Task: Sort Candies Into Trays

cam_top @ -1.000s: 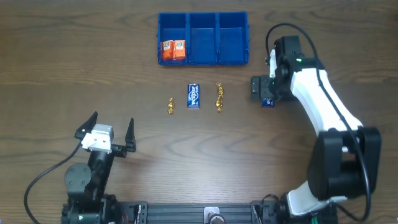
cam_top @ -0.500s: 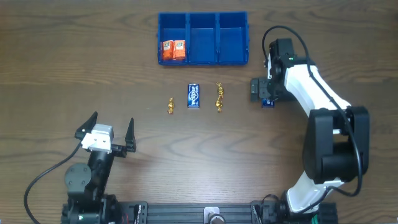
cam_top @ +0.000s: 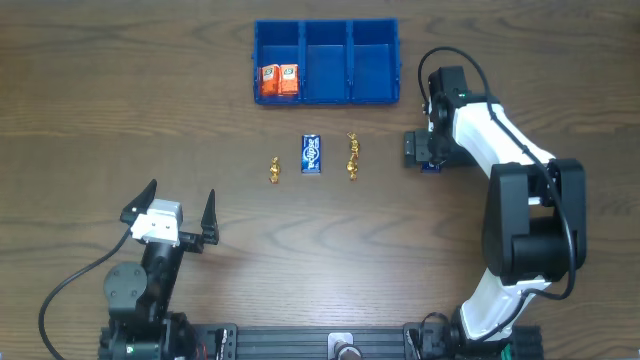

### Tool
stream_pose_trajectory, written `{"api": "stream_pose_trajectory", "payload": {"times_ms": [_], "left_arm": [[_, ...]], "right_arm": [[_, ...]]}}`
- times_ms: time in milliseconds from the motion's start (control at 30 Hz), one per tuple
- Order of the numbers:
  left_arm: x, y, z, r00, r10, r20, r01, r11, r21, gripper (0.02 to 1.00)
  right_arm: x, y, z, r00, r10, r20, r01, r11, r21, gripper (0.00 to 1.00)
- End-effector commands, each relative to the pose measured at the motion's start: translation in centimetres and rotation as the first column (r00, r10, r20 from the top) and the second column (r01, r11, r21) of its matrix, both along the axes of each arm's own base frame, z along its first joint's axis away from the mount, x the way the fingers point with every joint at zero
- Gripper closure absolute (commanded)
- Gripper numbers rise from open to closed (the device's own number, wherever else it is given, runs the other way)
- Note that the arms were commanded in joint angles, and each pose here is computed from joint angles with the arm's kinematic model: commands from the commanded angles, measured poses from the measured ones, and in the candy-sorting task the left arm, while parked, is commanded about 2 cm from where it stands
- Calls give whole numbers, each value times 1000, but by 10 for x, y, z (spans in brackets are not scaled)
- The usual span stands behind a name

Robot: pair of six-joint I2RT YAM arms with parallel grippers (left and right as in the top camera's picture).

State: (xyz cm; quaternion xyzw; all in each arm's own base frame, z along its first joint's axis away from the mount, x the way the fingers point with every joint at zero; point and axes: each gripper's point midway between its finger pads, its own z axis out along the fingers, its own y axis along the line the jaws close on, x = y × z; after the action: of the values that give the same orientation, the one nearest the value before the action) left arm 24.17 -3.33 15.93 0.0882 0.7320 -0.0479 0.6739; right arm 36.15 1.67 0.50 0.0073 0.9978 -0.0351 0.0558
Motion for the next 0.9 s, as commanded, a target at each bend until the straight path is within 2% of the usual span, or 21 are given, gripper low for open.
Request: {"api": "stream_pose_trajectory", "payload": {"times_ms": [33,367,500,900], "left_arm": [[-1,-4,-18,999,-21,-48,22,1000,9,23],[-1,-4,-18,999,-21,-48,22,1000,9,23],[-1,-4,-18,999,-21,-48,22,1000,9,23],[-1,-4,-18,999,-21,-48,22,1000,9,23]], "right_arm": [[7,2,3,1000,8,19,-7,1000,-22,194],[6,2,-3,1000,8,7,-8,1000,-23,318],[6,2,-3,1000,8,9,-8,1000,-22,417],[7,4,-3,1000,9,13,-9,1000,-10,614]]}}
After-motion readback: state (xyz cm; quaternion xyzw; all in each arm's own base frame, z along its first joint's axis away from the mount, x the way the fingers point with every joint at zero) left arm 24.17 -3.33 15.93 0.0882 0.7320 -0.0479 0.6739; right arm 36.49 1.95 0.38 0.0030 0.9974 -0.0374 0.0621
